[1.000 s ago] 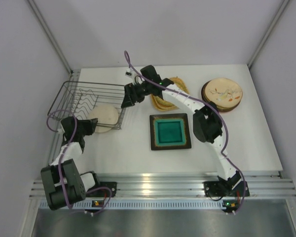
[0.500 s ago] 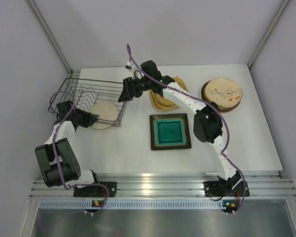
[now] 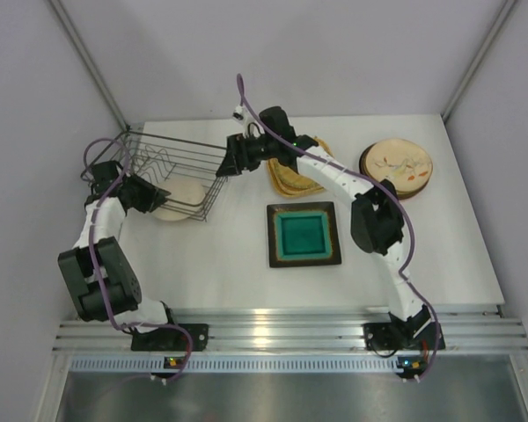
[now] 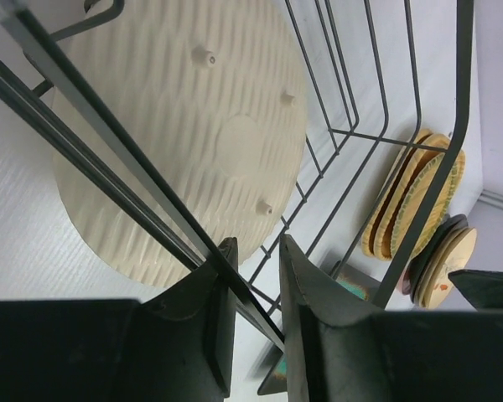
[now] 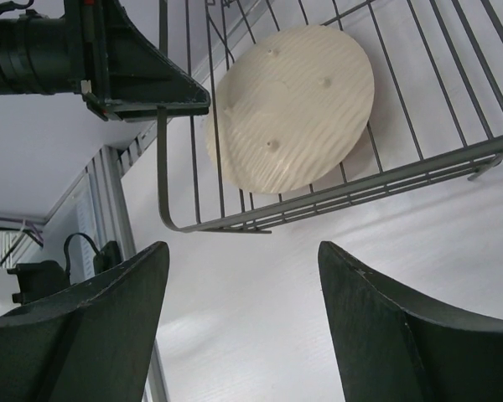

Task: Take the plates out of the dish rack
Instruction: Move the dish rack

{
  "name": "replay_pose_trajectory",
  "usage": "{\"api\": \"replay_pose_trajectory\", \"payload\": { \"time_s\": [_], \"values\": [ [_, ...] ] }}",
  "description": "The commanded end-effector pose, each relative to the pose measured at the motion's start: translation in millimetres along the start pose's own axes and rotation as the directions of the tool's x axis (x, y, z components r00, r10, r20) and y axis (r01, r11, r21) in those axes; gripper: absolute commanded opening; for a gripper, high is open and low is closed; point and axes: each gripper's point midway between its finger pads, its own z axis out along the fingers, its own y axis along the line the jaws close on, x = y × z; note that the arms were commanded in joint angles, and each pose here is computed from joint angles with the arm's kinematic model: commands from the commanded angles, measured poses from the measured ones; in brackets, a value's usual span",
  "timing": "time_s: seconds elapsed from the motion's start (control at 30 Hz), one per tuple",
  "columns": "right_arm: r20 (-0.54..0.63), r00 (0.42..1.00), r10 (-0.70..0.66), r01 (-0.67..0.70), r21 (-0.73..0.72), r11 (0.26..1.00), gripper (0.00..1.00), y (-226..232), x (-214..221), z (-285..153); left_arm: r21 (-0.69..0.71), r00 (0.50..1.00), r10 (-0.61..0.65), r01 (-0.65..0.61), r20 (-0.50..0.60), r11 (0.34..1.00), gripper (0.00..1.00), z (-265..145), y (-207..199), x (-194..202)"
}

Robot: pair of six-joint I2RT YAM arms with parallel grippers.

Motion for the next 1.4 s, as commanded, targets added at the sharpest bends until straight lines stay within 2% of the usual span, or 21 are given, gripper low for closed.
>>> {"api": "replay_pose_trajectory", "payload": {
  "time_s": [0.0,0.1,0.2,0.27,0.47,0.57,0.63,0.7,0.77,0.87,1.0,1.1,1.13,1.17,1.23,1.27,1.37],
  "values": [
    [0.112,0.989,-0.093,0.097,-0.030,0.995,0.72,34.2,-42.3,-27.1,0.294,0.900,0.432,-0.427,0.049,0.855,0.00,-5.4,-74.9,-5.9],
    [0.108,0.990,-0.088,0.091,-0.018,0.996,0.72,28.7,-38.6,-30.4,0.357,0.884,0.467,-0.443,0.022,0.822,0.00,-3.4,-84.7,-0.9],
    [0.109,0.990,-0.085,0.086,-0.008,0.996,0.72,23.3,-36.9,-35.2,0.363,0.823,0.568,-0.531,0.005,0.766,0.00,-2.2,-90.7,15.4],
    [0.105,0.991,-0.080,0.081,-0.007,0.997,0.72,20.5,-35.0,-37.3,0.375,0.753,0.658,-0.602,-0.029,0.705,0.00,-0.6,-92.1,37.6],
    [0.101,0.992,-0.073,0.074,-0.009,0.997,0.71,16.9,-34.0,-40.0,0.378,0.601,0.798,-0.729,-0.047,0.571,0.00,0.6,-100.3,57.7],
    [0.100,0.993,-0.069,0.070,-0.008,0.998,0.72,14.8,-33.7,-41.3,0.400,0.502,0.863,-0.783,-0.044,0.476,0.00,-1.5,-109.5,67.1],
    [0.101,0.992,-0.073,0.074,-0.008,0.997,0.71,15.4,-34.6,-42.7,0.450,0.471,0.880,-0.773,-0.067,0.448,0.00,-2.2,-113.9,80.8],
    [0.100,0.992,-0.075,0.075,0.000,0.997,0.72,12.1,-34.6,-46.4,0.500,0.411,0.908,-0.771,-0.084,0.395,0.00,-0.1,-114.4,101.0],
    [0.099,0.993,-0.070,0.070,0.006,0.998,0.71,9.0,-34.1,-48.7,0.518,0.375,0.921,-0.769,-0.109,0.374,0.00,1.7,-108.4,113.1],
    [0.103,0.992,-0.073,0.072,0.009,0.997,0.71,7.8,-36.3,-51.7,0.553,0.350,0.929,-0.753,-0.124,0.357,0.00,2.0,-106.2,127.0],
    [0.115,0.991,-0.075,0.074,0.015,0.997,0.72,6.2,-44.9,-52.8,0.541,0.356,0.923,-0.752,-0.145,0.375,0.00,4.6,-101.2,131.6],
    [0.111,0.990,-0.084,0.085,0.001,0.996,0.72,7.9,-56.2,-44.2,0.488,0.390,0.906,-0.765,-0.167,0.420,0.00,10.3,-93.6,127.3],
    [0.060,0.998,-0.038,0.035,0.041,0.999,0.73,-12.7,-40.6,-31.7,0.468,0.408,0.897,-0.767,-0.172,0.439,0.00,12.2,-92.4,125.6],
    [0.097,0.992,-0.085,0.079,0.061,0.995,0.74,-5.3,-62.3,-33.2,0.452,0.434,0.879,-0.756,-0.195,0.473,0.00,15.1,-86.2,128.1],
    [0.093,0.994,-0.050,0.036,0.152,0.988,0.79,-34.9,-58.5,-19.3,0.411,0.456,0.862,-0.758,-0.220,0.506,0.00,17.0,-77.1,127.5],
    [0.128,0.991,-0.044,0.023,0.163,0.986,0.81,-33.7,-70.5,-19.7,0.405,0.472,0.847,-0.744,-0.247,0.532,0.00,17.6,-68.6,133.0],
    [0.185,0.983,0.017,-0.061,0.234,0.970,0.79,-59.5,-74.1,-9.0,0.397,0.499,0.828,-0.727,-0.256,0.560,0.00,15.8,-62.0,138.7]
  ]
}}
